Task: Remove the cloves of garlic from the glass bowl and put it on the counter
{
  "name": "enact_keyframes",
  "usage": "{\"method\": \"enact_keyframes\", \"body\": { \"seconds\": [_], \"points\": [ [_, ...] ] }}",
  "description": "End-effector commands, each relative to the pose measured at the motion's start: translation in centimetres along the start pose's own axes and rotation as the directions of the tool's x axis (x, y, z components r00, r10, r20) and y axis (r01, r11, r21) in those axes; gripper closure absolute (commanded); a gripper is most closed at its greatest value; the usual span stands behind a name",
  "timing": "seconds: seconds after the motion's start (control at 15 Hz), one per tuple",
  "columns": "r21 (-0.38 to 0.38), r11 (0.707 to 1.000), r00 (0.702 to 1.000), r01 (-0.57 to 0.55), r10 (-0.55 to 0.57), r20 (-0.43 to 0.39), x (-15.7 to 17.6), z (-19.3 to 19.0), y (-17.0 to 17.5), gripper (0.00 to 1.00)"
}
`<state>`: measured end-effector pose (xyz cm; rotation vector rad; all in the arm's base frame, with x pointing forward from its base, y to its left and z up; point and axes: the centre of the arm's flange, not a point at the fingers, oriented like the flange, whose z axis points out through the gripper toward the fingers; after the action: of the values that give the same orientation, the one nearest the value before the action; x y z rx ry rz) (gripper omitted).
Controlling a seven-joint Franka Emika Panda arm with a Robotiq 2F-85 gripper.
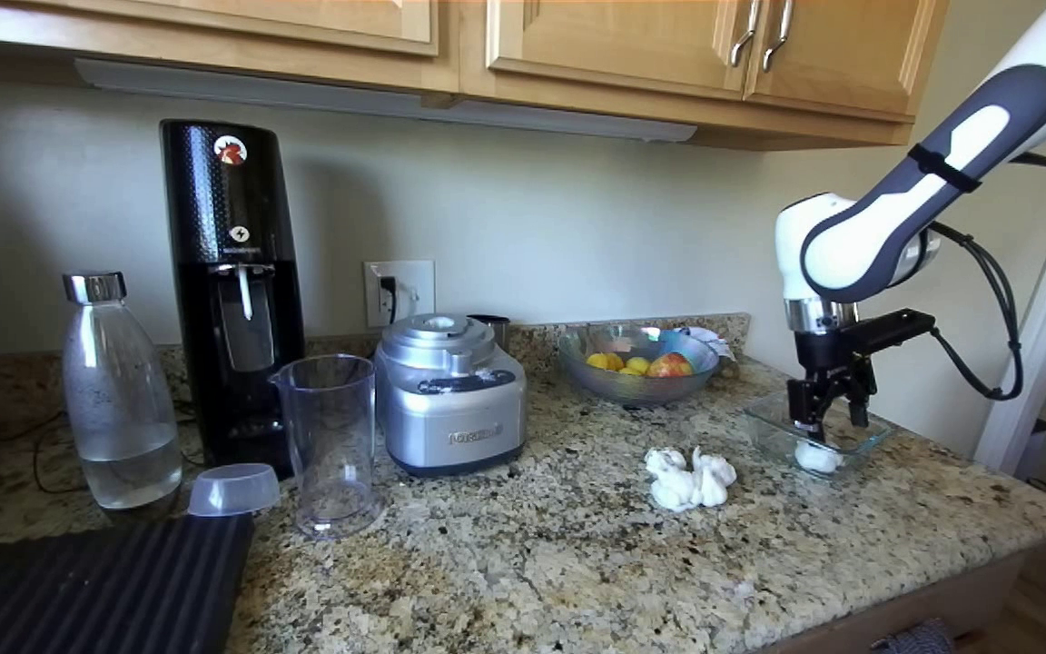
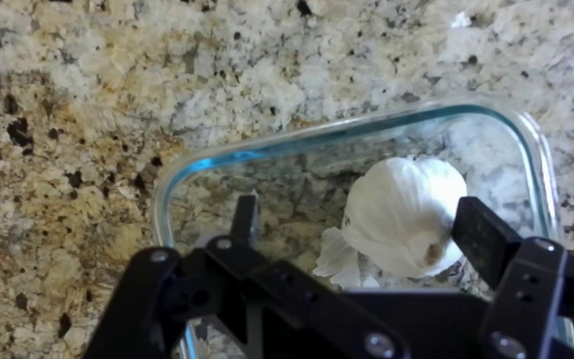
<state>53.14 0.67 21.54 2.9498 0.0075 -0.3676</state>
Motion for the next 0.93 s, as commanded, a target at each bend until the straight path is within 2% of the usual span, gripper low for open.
{"method": "enact_keyframes", "body": {
  "seconds": [0.0,0.4,0.87],
  "points": [
    [0.008,0.999,0.999,0.048,-0.048,0.014,0.7,0.1,0.6,0.00],
    [0.031,0.995,0.995,0.099,-0.100,0.017,2.0,0.7,0.1,0.00],
    [-0.011,0.993,0.993,0.118,-0.117,0.022,2.9,1.1,0.2,0.04]
  ]
}}
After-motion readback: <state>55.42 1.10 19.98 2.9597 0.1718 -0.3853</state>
